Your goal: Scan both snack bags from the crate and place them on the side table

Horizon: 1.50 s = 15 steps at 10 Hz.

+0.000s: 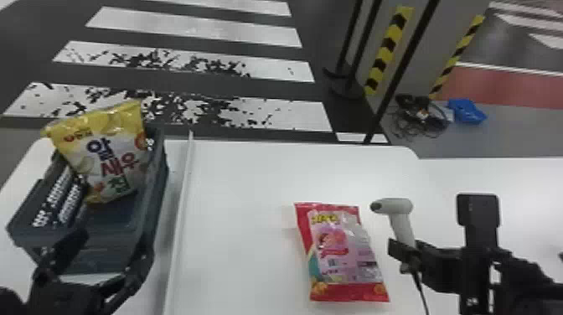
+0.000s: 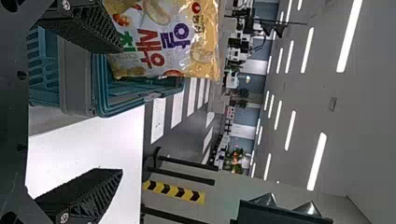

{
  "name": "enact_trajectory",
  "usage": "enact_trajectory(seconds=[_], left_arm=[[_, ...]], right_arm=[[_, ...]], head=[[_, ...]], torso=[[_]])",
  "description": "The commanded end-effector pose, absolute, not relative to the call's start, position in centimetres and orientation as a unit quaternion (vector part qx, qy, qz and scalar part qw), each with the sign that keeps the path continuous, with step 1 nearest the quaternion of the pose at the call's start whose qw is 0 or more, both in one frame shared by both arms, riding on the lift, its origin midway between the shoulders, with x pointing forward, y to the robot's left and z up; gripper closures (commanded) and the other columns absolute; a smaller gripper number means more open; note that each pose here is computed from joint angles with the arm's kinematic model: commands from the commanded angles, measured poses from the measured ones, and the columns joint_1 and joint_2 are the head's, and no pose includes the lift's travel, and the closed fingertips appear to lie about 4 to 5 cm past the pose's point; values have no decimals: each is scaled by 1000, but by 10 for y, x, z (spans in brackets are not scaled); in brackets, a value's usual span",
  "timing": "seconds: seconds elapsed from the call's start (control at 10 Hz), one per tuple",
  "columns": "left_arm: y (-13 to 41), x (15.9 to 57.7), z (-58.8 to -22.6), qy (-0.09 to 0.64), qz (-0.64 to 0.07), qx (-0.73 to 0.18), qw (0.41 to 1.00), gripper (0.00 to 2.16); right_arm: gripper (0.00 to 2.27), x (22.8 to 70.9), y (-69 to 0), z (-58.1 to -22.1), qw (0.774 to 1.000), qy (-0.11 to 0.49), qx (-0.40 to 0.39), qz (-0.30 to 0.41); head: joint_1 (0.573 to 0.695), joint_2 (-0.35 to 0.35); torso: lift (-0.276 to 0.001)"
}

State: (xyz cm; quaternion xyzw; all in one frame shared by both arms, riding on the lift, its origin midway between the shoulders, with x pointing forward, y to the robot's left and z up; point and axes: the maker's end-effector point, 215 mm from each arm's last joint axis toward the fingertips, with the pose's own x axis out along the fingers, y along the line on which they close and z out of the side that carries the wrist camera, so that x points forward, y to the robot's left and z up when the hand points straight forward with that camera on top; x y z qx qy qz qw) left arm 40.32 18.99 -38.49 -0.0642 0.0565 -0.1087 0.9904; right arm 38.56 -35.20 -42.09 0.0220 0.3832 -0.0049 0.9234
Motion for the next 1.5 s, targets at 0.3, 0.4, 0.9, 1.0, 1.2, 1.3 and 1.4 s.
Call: enact_trajectory(seconds=[0.3,0.4,0.9,1.0,1.2,1.3,1.4], left_arm=[[189,401,-387,60,-109,-62,990,83],[189,401,-387,60,-109,-62,990,83],[191,402,-390,62,-106,-60,991,83],[192,403,-389,62,-106,-58,991,83],[192,404,-389,62,-106,-58,991,83],[192,405,-388,61,-106,-58,991,83],[192,404,-390,64,-106,-59,991,83]], right_arm=[[2260,423,-418,-432,938,343,22,-41],[2263,430,-431,-440,938,344,18,-43],[2260,474,-471,-466,936,348,15,-40],[2260,482,-478,-472,936,348,11,-40],[2260,493,-491,-485,938,343,6,-42],[2260,496,-491,-495,938,345,2,-38],[2260,496,-492,-507,936,350,-1,-36]], head=[[695,-279],[695,-297],[695,-338],[695,-341],[695,-350],[695,-350],[695,-350]], torso=[[-95],[-95],[-95],[-95],[-95],[-95],[-95]])
